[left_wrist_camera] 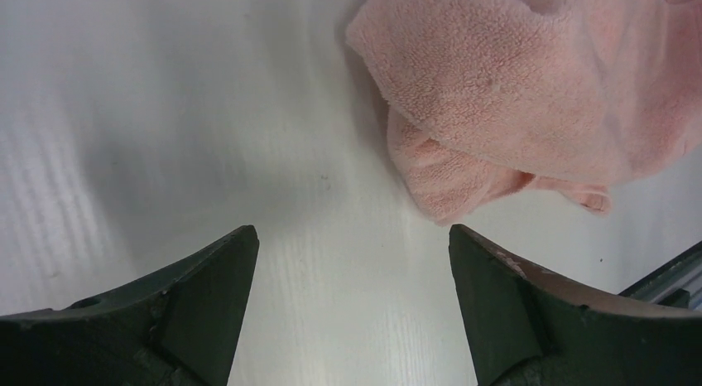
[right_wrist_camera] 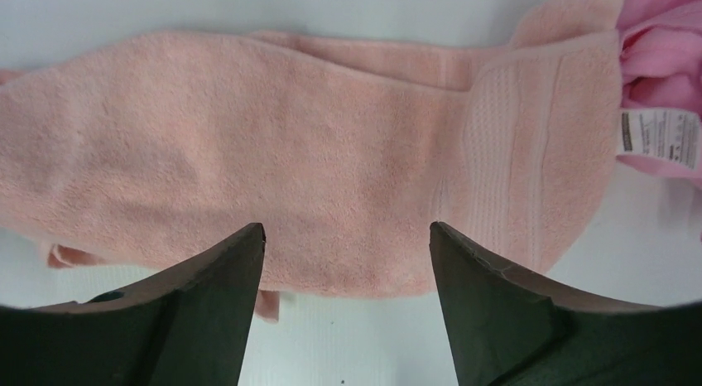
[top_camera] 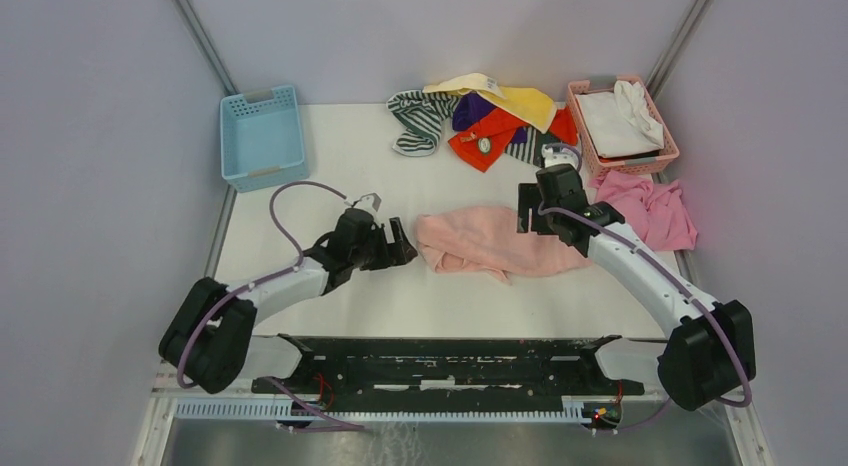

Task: Roll the towels
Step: Place the towel at the center of the board, then flatten out the towel at the center of the board.

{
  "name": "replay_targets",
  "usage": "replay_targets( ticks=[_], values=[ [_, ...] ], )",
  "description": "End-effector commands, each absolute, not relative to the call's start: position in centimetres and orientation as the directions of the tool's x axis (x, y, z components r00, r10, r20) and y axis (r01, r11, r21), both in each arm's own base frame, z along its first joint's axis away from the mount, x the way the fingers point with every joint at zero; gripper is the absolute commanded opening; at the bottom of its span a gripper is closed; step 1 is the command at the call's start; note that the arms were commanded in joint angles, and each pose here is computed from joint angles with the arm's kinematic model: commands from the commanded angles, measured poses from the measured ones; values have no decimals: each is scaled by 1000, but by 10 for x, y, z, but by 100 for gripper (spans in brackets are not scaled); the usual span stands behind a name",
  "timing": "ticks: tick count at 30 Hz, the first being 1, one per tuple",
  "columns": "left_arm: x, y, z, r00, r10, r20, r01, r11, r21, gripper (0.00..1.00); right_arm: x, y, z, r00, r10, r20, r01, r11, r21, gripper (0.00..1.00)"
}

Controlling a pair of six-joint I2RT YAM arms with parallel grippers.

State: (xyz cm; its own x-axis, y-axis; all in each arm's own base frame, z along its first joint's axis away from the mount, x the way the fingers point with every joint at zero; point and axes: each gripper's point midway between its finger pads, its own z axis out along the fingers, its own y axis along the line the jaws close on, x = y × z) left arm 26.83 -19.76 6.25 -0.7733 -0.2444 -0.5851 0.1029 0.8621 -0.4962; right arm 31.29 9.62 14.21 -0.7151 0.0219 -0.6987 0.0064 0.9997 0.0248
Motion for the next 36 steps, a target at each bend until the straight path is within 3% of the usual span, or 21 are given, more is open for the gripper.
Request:
replay_targets(
  ticks=[1, 5, 9, 14, 16, 21, 23, 26, 29, 32, 36],
  values=[
    [289, -241, 75, -759, -273, -591, 164, 798, -580, 90, 289, 87, 121, -753, 50, -656, 44, 999, 25, 83],
    [289, -262, 57, -793, -237, -561, 178, 791, -586, 86, 274, 46, 109, -736, 116, -667, 237, 967, -92, 87],
    [286, -277, 42, -811, -208, -547, 189, 793, -580, 80, 262, 26, 98, -707, 197, -679, 360, 927, -106, 89],
    [284, -291, 28, -824, -191, -533, 194, 789, -583, 72, 265, 30, 69, -715, 284, -638, 395, 918, -34, 89],
    [284, -293, 24, -824, -186, -535, 195, 793, -577, 62, 270, 40, 58, -735, 294, -611, 376, 926, -8, 87],
    [293, -283, 19, -800, -191, -569, 173, 834, -523, 19, 286, 65, 41, -766, 295, -572, 312, 947, 70, 70],
    [301, -272, 26, -773, -175, -610, 172, 868, -466, 4, 293, 72, 43, -775, 281, -566, 285, 955, 84, 52],
    [319, -245, 55, -701, -144, -699, 149, 928, -341, 3, 305, 73, 58, -766, 257, -590, 268, 961, 71, 21],
    [340, -210, 109, -590, -91, -802, 107, 976, -189, 3, 321, 70, 98, -722, 229, -653, 250, 966, 63, 2],
    [351, -171, 176, -477, 0, -879, 29, 999, -15, 3, 334, 67, 143, -666, 212, -715, 244, 968, 59, 0],
    [345, -132, 248, -414, 87, -906, -63, 990, 123, 3, 336, 61, 191, -612, 196, -766, 237, 970, 59, 0]
  ],
)
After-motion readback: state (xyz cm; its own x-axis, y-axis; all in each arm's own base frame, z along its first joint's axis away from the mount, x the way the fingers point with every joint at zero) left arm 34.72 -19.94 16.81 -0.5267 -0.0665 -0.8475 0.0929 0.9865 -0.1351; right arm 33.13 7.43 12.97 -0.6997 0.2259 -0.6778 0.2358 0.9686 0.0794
